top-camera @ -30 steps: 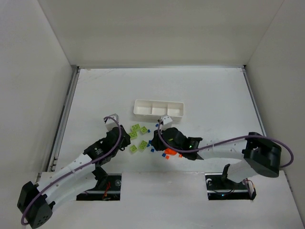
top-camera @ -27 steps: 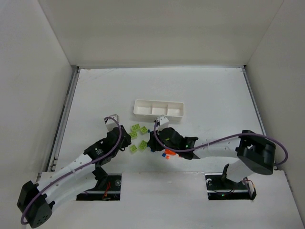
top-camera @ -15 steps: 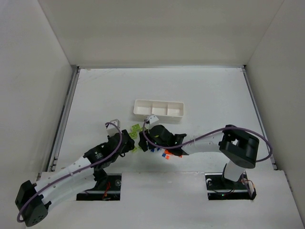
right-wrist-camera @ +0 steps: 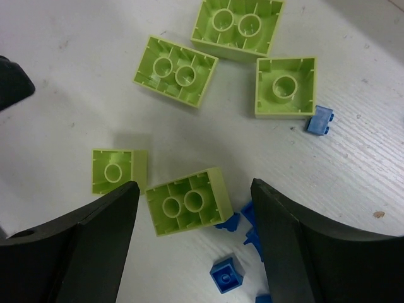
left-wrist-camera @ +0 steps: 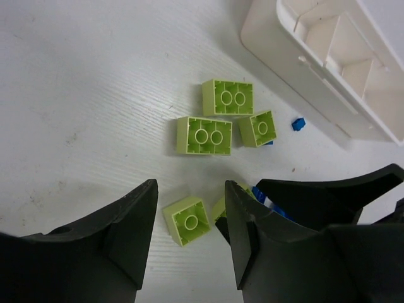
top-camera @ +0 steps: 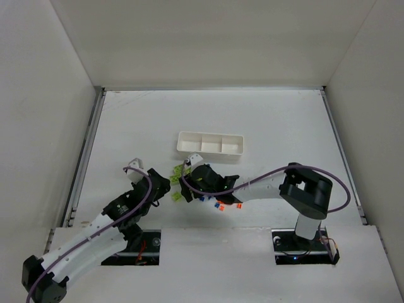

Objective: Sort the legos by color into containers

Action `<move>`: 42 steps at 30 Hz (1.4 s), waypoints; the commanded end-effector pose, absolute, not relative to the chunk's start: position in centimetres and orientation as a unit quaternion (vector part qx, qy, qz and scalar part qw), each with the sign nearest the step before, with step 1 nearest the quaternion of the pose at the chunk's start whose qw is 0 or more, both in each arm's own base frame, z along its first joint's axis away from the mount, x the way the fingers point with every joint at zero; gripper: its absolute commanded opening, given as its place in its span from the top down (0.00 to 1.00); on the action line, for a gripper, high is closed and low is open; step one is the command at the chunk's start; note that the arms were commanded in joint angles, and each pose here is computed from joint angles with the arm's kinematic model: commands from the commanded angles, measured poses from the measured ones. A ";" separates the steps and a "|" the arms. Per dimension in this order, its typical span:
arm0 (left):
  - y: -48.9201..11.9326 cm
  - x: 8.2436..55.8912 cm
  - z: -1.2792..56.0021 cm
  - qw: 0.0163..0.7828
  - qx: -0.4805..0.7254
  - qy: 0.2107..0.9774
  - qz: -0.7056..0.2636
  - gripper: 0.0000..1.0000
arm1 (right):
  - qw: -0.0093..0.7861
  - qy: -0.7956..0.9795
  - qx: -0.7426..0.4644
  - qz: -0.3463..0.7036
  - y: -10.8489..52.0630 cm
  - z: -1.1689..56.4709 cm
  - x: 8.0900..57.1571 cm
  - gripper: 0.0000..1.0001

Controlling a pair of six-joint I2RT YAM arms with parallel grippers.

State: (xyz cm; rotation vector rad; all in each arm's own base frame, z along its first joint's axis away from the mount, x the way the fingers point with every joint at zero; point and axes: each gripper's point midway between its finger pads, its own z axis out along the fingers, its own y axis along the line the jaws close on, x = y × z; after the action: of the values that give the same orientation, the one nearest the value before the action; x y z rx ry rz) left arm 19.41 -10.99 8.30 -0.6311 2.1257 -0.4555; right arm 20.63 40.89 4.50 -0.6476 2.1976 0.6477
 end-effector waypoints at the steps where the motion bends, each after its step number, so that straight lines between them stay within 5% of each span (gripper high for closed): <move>1: -10.4 19.4 7.8 0.409 -0.311 0.836 -0.190 0.56 | 0.374 0.850 -0.282 0.240 42.1 4.9 20.4 0.23; 9: -10.0 18.9 6.7 0.399 -0.303 0.847 -0.175 0.56 | 0.364 0.857 -0.297 0.211 42.0 3.6 20.1 0.25; 19: -10.8 17.5 6.0 0.372 -0.259 0.876 -0.166 0.47 | 0.391 0.848 -0.261 0.243 41.9 6.5 20.1 0.47; 28: -13.4 16.5 5.3 0.335 -0.203 0.902 -0.180 0.42 | 0.420 0.837 -0.202 0.287 39.7 10.4 22.0 0.47; 42: -15.2 16.7 3.9 0.343 -0.146 0.919 -0.128 0.43 | 0.532 0.810 -0.006 0.246 27.3 18.2 34.8 0.47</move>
State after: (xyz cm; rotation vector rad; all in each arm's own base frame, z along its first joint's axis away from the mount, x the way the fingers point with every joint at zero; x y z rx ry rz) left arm 15.46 -14.38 2.62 -0.3302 2.4453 -0.3212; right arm 31.43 30.33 17.39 -0.1526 1.9739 0.6468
